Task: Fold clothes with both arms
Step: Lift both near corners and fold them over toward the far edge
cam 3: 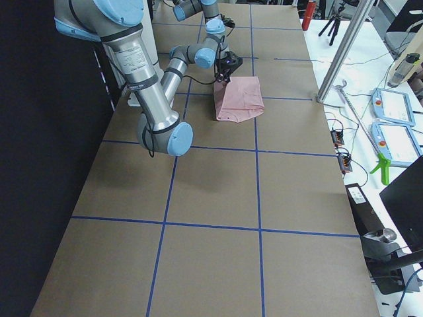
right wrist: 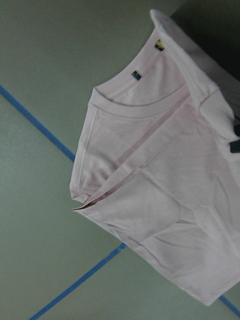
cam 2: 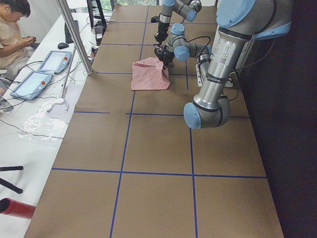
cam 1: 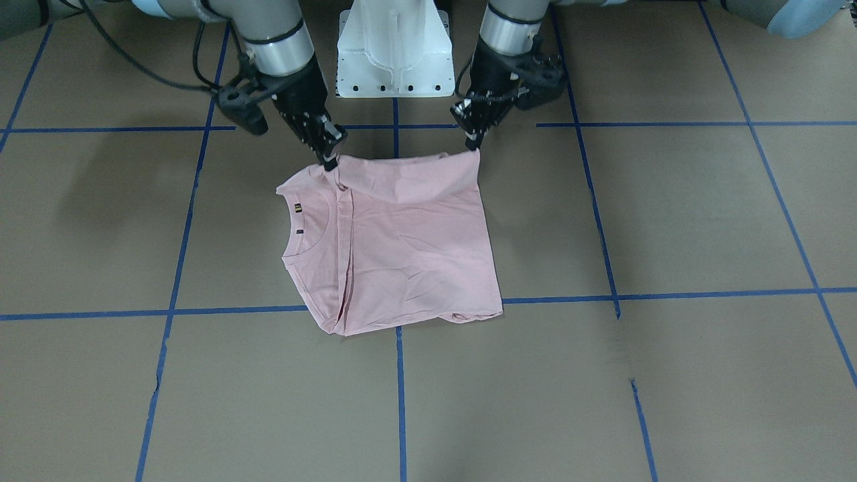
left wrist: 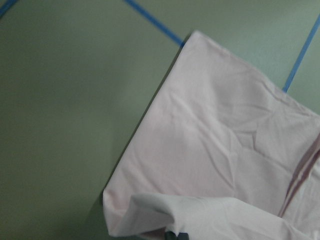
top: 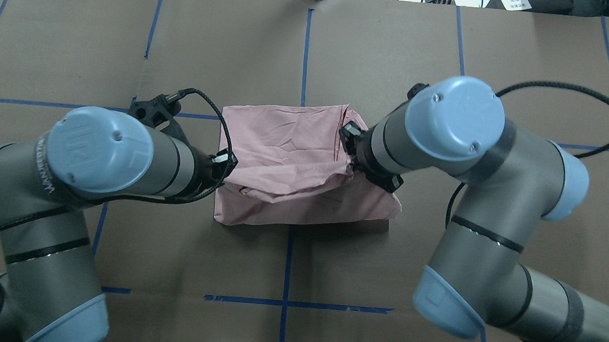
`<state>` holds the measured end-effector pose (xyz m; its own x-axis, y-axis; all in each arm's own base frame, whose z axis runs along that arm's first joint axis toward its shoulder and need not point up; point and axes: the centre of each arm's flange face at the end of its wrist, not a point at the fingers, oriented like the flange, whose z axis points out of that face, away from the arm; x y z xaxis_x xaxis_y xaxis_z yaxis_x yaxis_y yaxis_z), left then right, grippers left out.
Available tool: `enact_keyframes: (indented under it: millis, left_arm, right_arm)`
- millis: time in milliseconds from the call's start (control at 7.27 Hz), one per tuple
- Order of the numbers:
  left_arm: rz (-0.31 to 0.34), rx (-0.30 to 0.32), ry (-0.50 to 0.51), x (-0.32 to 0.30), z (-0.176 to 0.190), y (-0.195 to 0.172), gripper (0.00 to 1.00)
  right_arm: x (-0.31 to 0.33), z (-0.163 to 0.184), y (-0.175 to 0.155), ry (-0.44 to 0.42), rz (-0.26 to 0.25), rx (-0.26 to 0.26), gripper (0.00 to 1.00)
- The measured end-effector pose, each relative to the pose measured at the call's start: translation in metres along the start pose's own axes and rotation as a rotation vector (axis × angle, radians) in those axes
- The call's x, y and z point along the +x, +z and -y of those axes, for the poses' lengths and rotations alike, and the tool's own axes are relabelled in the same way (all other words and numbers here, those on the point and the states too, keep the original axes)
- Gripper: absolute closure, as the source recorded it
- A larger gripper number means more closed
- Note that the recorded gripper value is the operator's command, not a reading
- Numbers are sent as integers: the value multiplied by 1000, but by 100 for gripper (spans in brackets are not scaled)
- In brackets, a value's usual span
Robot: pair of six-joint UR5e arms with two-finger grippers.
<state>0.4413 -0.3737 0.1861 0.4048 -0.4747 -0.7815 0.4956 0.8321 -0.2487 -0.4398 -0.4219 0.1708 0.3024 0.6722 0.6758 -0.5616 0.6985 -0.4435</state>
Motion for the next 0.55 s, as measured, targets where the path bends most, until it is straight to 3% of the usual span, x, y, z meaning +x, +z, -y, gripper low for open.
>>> enact_keyframes:
  millis: [550]
  left_arm:
    - [-6, 97, 146, 12, 54, 52, 100]
  right_arm:
    - [-55, 35, 78, 12, 23, 27, 100]
